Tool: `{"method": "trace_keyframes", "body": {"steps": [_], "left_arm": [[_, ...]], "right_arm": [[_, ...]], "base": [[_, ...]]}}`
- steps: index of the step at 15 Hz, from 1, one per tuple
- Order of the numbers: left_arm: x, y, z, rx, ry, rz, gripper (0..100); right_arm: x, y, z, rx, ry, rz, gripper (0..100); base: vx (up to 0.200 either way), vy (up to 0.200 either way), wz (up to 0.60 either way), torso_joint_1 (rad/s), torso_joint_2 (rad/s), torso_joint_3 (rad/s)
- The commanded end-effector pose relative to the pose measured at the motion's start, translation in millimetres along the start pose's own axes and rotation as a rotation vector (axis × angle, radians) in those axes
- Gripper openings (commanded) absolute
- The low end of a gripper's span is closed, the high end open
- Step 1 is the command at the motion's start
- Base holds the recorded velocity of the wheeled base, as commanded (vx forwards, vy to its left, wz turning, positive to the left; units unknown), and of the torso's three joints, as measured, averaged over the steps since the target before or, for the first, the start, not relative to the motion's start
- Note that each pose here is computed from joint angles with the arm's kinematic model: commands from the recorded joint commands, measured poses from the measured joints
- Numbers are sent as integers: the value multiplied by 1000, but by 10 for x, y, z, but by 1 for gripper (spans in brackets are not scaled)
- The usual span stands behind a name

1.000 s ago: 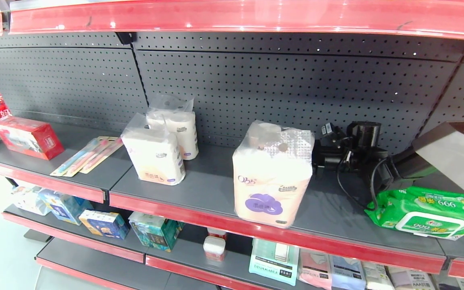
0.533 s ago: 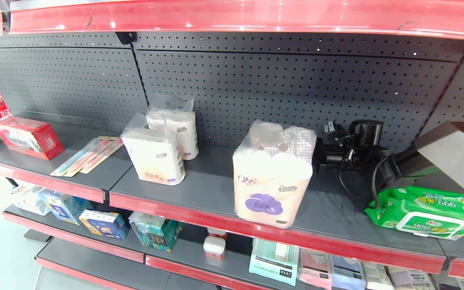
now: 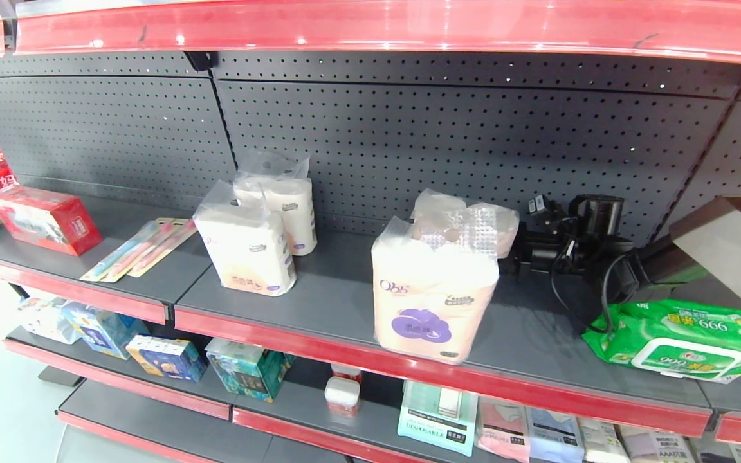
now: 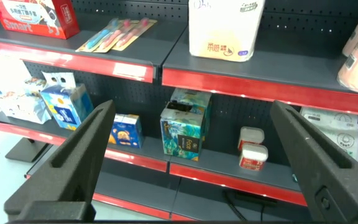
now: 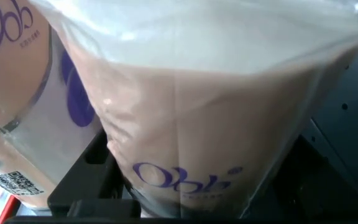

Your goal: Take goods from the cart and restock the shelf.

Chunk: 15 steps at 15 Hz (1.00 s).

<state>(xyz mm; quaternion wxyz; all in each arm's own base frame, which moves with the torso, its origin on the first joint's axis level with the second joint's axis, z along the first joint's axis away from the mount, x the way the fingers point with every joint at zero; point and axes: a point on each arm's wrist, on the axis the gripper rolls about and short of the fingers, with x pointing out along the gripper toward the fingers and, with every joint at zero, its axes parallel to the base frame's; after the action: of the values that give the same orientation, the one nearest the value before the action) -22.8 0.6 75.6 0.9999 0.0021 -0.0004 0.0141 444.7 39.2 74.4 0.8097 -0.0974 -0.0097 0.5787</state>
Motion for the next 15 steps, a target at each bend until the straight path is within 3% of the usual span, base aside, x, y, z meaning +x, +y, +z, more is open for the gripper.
{"method": "trace_keyframes", "body": {"steps": [1, 8, 15], "left_arm": [[0, 0, -1, 0, 1, 1, 100], [0, 0, 1, -1, -1, 1, 100], [0, 0, -1, 0, 1, 1, 100]], "right_arm": [[48, 15, -6, 0, -1, 11, 0], [210, 47, 67, -8, -15, 44, 0], [60, -32, 46, 54, 10, -36, 0]], "base": [[0, 0, 0, 0, 0, 0], [0, 0, 0, 0, 0, 0], [0, 0, 0, 0, 0, 0]]}}
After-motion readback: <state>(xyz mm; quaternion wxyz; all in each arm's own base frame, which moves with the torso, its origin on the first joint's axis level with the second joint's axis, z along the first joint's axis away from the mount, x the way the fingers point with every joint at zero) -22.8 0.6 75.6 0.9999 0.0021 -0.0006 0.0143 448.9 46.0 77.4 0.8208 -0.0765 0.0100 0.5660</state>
